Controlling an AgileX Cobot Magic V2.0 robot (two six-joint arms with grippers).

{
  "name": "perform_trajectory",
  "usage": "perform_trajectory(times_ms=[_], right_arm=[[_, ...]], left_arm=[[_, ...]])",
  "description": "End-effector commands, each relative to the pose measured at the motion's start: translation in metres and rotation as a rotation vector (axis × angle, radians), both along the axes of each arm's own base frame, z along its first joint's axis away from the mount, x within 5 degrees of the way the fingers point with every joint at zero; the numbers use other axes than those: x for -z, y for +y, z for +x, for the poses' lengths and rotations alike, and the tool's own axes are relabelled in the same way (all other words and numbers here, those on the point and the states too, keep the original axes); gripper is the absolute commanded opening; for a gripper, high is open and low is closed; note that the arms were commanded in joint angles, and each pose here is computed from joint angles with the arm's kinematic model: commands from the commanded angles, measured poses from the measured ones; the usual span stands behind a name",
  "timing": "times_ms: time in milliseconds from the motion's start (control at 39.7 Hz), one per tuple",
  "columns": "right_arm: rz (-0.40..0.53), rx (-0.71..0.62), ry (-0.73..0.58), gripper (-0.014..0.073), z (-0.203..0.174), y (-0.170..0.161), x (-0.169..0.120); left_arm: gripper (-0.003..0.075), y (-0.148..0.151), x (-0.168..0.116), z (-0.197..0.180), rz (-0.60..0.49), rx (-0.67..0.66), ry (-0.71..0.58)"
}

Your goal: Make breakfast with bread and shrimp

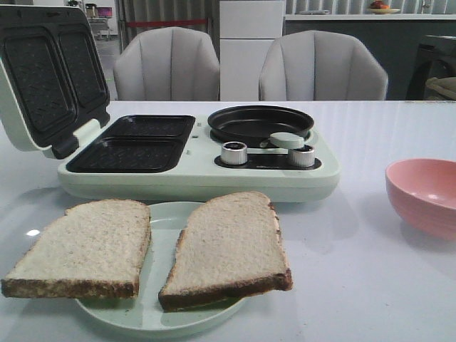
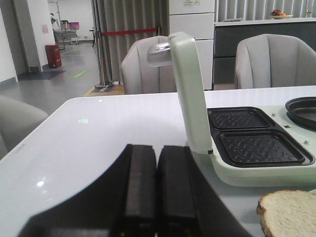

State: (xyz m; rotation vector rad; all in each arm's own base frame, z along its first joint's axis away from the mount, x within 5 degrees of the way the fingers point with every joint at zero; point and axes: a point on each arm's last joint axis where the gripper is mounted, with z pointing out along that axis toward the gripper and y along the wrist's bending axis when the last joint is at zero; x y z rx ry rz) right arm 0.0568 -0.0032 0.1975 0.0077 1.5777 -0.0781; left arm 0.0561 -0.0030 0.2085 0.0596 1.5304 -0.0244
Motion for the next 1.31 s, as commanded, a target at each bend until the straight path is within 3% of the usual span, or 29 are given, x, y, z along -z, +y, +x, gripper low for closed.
perform_trajectory(times_ms=[0, 958, 1110, 1286], right_arm=[[-0.008, -0.005, -0.129, 0.0046, -0.003, 0.001, -0.015], [-0.008, -0.006, -0.167, 0.0046, -0.004, 0.001, -0.019], [0.064, -0.011, -0.197, 0.0046, -0.008, 0.001, -0.036], [0.061, -0.019, -0.242, 0.0046, -0.021, 0.002, -0.08]], left_arm=[[0.0101, -0.001, -0.006, -0.002, -0.014, 0.011, -0.101], [0.0101, -0.001, -0.008, -0.003, -0.028, 0.012, -0.108], [0.0101, 0.0, -0.021, -0.005, -0.054, 0.015, -0.169], [0.0101, 0.0, -0.06, -0.013, -0.059, 0.017, -0.256]])
